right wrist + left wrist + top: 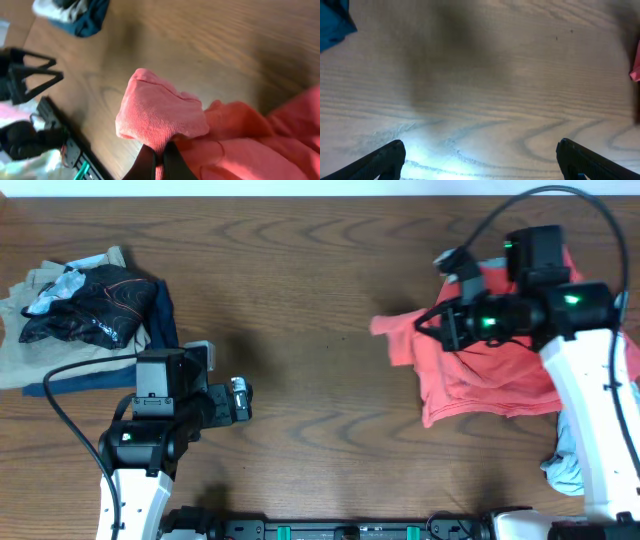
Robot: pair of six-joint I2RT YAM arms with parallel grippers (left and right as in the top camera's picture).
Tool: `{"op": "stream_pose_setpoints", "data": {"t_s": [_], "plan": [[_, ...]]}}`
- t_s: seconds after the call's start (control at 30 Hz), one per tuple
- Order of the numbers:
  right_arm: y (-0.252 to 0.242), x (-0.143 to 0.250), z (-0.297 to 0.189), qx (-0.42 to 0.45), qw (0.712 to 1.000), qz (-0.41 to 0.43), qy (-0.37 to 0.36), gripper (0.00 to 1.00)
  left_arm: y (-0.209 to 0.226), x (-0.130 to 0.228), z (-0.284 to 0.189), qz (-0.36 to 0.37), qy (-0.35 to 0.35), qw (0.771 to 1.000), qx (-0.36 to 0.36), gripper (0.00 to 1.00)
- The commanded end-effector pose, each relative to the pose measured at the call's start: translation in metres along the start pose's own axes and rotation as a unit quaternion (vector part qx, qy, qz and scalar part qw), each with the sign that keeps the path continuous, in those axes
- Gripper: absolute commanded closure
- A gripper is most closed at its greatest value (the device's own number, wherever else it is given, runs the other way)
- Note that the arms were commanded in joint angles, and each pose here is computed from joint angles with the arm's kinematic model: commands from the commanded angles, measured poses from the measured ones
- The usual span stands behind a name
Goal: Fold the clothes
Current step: 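Lift the red t-shirt with the right gripper and drag it toward center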
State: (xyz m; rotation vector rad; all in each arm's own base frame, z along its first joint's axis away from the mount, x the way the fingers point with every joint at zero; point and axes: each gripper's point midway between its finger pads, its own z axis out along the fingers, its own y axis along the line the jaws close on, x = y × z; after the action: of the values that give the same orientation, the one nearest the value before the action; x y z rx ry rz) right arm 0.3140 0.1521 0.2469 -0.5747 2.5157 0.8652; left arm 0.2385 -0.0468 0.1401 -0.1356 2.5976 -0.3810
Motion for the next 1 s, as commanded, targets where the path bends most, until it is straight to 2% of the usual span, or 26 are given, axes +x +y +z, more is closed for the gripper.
{"op": "stream_pose_setpoints", "data": {"t_s": [0.0, 0.03, 0.1, 0.17, 0.2, 0.3, 0.37, 0.43, 0.5, 0.57, 0.67, 0.8, 0.97], "plan": [[0.03, -0.005, 0.017, -0.053, 0.997, -0.058, 0.003, 0.99, -0.002, -0.009, -0.005, -0.004, -0.014, 1.0, 0.004, 0.02], [0.035, -0.008, 0.02, -0.058, 0.996, -0.07, -0.001, 0.93, -0.003, -0.009, -0.005, -0.004, -0.014, 1.0, 0.004, 0.02], [0.039, -0.015, 0.027, -0.056, 0.994, -0.091, -0.011, 0.66, -0.003, -0.009, -0.005, -0.004, -0.014, 1.0, 0.004, 0.02], [0.035, -0.022, 0.03, -0.034, 0.993, -0.107, -0.02, 0.47, -0.003, -0.009, -0.005, -0.004, -0.014, 1.0, 0.004, 0.02], [0.028, -0.025, 0.031, -0.01, 0.994, -0.103, -0.023, 0.43, -0.003, -0.009, -0.005, -0.006, -0.014, 1.0, 0.004, 0.02], [-0.021, -0.029, 0.025, 0.129, 0.991, -0.023, -0.028, 0.37, -0.002, -0.009, -0.004, -0.047, -0.012, 0.999, 0.004, 0.02], [-0.057, -0.023, 0.011, 0.236, 0.971, 0.029, -0.027, 0.33, -0.002, -0.009, -0.004, -0.086, -0.01, 0.996, 0.005, 0.02], [-0.09, -0.011, -0.011, 0.339, 0.937, 0.079, -0.022, 0.25, -0.002, -0.009, -0.004, -0.125, -0.01, 0.992, 0.005, 0.02], [-0.11, 0.003, -0.03, 0.405, 0.907, 0.112, -0.013, 0.15, -0.003, -0.011, -0.003, -0.159, -0.013, 0.987, 0.009, 0.02], [-0.124, 0.015, -0.045, 0.444, 0.887, 0.131, 0.001, 0.07, -0.014, -0.014, -0.001, -0.16, -0.011, 0.986, 0.038, 0.02], [-0.138, 0.028, -0.06, 0.459, 0.874, 0.159, 0.015, 0.04, -0.036, -0.012, 0.007, -0.147, 0.013, 0.985, 0.087, 0.02], [-0.152, 0.042, -0.072, 0.461, 0.865, 0.199, 0.023, 0.03, -0.05, 0.0, 0.026, -0.147, 0.058, 0.983, 0.091, 0.02], [-0.159, 0.051, -0.077, 0.432, 0.87, 0.238, 0.023, 0.03, -0.081, 0.018, 0.061, -0.131, 0.119, 0.979, 0.1, 0.02]]}}
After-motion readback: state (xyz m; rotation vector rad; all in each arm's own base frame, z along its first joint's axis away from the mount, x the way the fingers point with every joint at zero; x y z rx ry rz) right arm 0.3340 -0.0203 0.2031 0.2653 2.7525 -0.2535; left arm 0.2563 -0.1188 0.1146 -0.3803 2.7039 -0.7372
